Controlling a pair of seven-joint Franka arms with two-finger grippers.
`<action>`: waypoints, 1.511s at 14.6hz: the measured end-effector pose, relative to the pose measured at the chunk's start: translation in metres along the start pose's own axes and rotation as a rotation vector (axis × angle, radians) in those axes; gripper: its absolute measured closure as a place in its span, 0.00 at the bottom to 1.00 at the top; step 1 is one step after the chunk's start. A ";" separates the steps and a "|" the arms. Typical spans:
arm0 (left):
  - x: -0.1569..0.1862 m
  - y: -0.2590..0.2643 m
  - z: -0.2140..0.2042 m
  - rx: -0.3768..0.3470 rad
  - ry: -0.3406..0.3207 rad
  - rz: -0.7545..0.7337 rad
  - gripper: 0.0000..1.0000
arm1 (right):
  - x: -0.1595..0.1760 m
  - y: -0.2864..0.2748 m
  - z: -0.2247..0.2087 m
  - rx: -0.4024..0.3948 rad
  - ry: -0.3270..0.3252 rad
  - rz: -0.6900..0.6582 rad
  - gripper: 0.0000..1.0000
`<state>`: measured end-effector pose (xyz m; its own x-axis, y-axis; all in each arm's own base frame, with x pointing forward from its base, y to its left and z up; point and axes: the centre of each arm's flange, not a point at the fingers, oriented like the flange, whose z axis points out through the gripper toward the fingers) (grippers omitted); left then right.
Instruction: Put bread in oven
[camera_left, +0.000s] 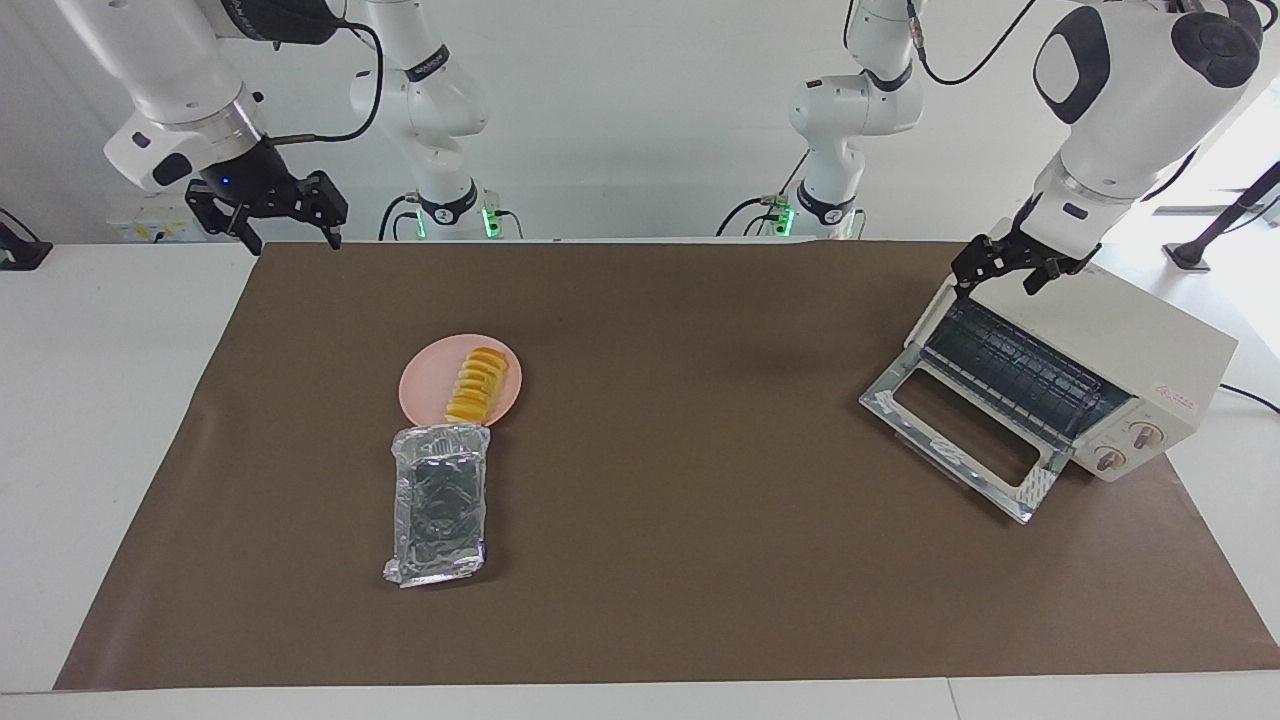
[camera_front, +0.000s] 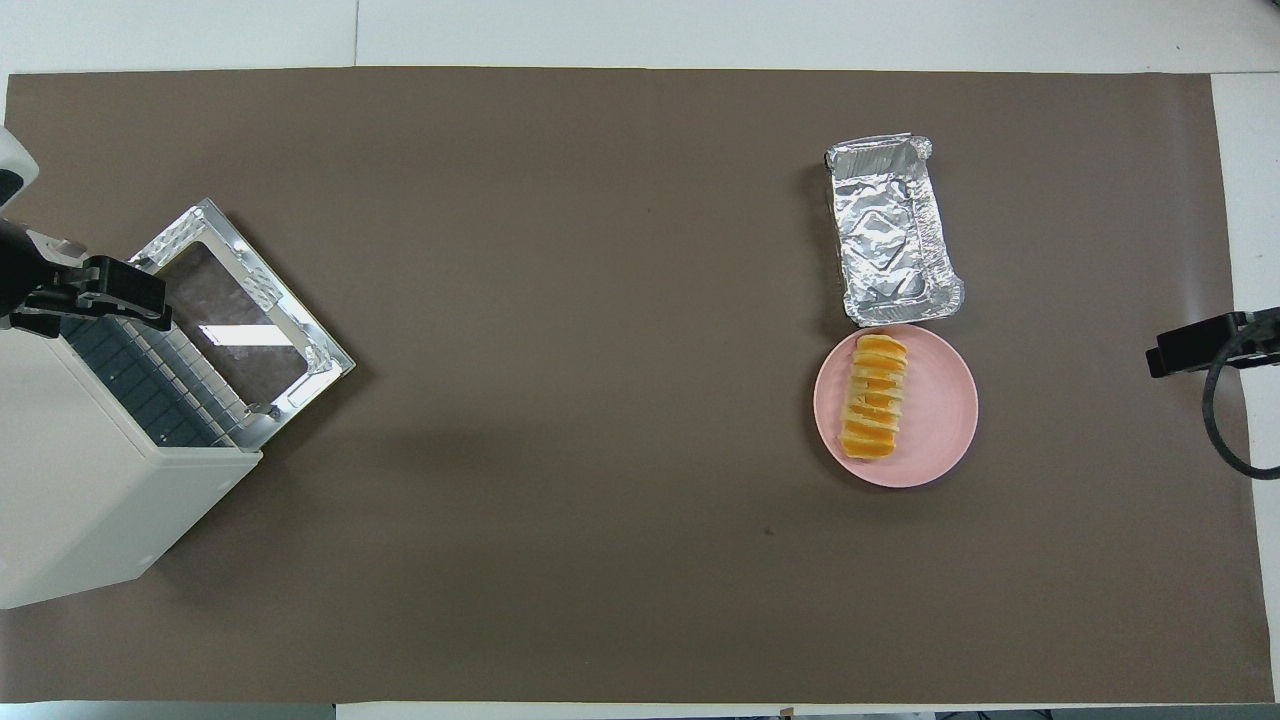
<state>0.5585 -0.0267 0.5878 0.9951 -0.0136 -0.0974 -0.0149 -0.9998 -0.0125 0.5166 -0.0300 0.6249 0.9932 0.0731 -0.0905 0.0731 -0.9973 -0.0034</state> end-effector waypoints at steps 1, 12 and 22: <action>0.000 0.000 0.000 0.000 0.000 0.000 0.00 | 0.000 0.000 0.000 0.000 0.000 0.000 0.00; 0.000 0.000 0.000 0.000 0.000 0.000 0.00 | 0.000 -0.001 0.001 0.000 -0.002 -0.001 0.00; 0.000 0.000 0.000 0.000 0.000 0.000 0.00 | -0.019 -0.109 0.136 -0.032 0.017 0.163 0.00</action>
<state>0.5585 -0.0267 0.5878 0.9951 -0.0137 -0.0974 -0.0149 -0.9998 -0.0125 0.4769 0.0769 0.4912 0.9935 -0.0895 -0.0707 -0.0867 -0.9954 0.0418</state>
